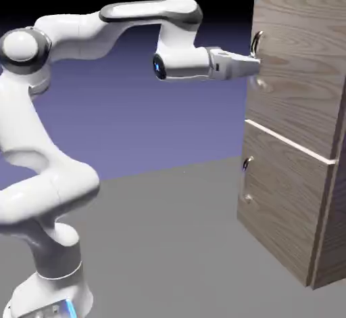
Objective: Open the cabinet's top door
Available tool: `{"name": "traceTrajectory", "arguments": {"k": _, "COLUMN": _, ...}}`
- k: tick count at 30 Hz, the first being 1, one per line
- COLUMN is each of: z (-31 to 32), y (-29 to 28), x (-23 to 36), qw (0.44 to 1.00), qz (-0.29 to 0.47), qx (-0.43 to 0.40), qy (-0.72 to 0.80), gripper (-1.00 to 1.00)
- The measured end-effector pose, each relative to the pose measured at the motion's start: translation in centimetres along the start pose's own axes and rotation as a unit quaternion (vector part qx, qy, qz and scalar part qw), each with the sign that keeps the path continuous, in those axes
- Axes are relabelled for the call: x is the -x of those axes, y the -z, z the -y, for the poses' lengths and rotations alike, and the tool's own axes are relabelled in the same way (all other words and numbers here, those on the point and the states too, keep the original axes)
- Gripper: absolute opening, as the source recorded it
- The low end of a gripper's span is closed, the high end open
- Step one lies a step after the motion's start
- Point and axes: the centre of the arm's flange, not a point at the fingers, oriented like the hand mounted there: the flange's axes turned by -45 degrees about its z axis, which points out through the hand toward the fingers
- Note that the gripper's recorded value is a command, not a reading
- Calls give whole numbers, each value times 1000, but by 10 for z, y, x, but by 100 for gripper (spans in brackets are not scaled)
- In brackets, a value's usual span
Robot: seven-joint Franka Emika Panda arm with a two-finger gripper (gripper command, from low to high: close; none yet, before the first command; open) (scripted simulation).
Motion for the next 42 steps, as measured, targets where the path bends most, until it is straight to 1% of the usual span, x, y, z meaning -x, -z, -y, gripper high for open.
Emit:
{"name": "traceTrajectory", "arguments": {"k": 9, "z": -26, "y": 44, "x": 0, "qw": 997, "qz": 0, "qx": -77, "qy": 0, "gripper": -100}}
{"name": "traceTrajectory", "arguments": {"k": 20, "z": -87, "y": 109, "x": 0, "qw": 977, "qz": 0, "qx": -212, "qy": -1, "gripper": -100}}
{"name": "traceTrajectory", "arguments": {"k": 31, "z": -170, "y": 159, "x": 0, "qw": 935, "qz": 0, "qx": -354, "qy": 0, "gripper": -100}}
{"name": "traceTrajectory", "arguments": {"k": 42, "z": -262, "y": 182, "x": 0, "qw": 875, "qz": 0, "qx": -485, "qy": -1, "gripper": -100}}
